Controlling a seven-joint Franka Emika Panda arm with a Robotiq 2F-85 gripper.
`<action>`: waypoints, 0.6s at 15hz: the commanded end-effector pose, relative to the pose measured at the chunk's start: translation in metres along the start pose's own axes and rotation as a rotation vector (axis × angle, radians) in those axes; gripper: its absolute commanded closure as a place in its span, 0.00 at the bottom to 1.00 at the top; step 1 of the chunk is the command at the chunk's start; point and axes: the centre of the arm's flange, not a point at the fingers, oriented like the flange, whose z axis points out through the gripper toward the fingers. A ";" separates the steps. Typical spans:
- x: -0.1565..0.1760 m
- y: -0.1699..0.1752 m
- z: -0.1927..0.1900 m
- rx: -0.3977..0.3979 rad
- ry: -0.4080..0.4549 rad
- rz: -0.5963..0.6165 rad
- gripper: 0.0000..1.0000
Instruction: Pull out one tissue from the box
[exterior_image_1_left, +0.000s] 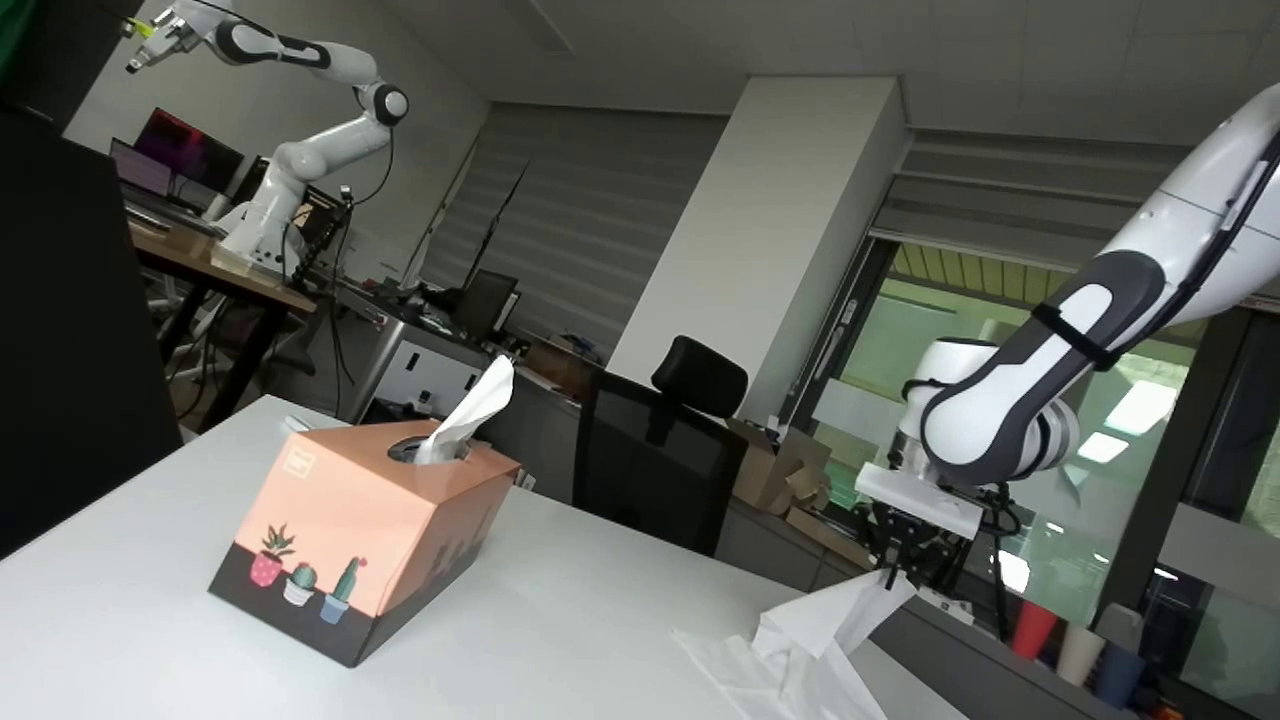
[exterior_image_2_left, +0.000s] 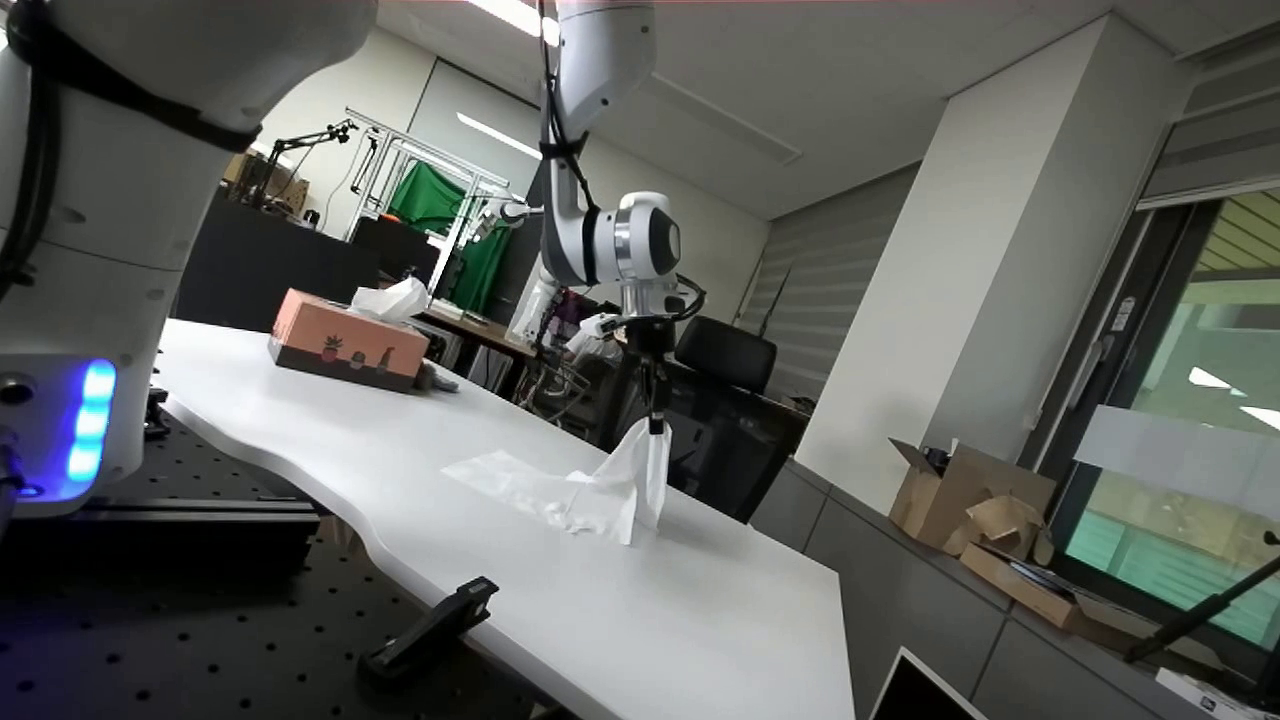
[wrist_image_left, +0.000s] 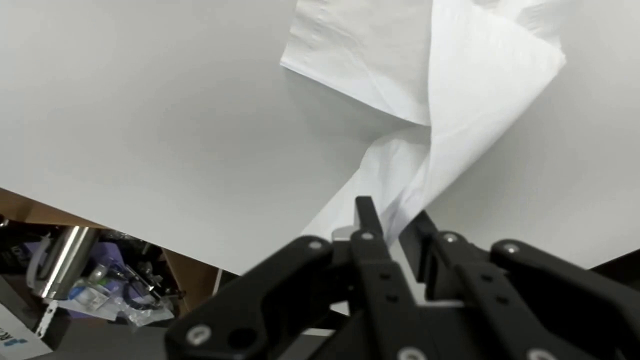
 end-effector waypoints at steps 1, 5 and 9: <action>0.002 0.018 -0.008 0.019 0.001 0.081 0.50; 0.012 0.011 -0.033 0.074 0.006 0.112 0.22; 0.018 -0.008 -0.080 0.147 0.037 0.096 0.01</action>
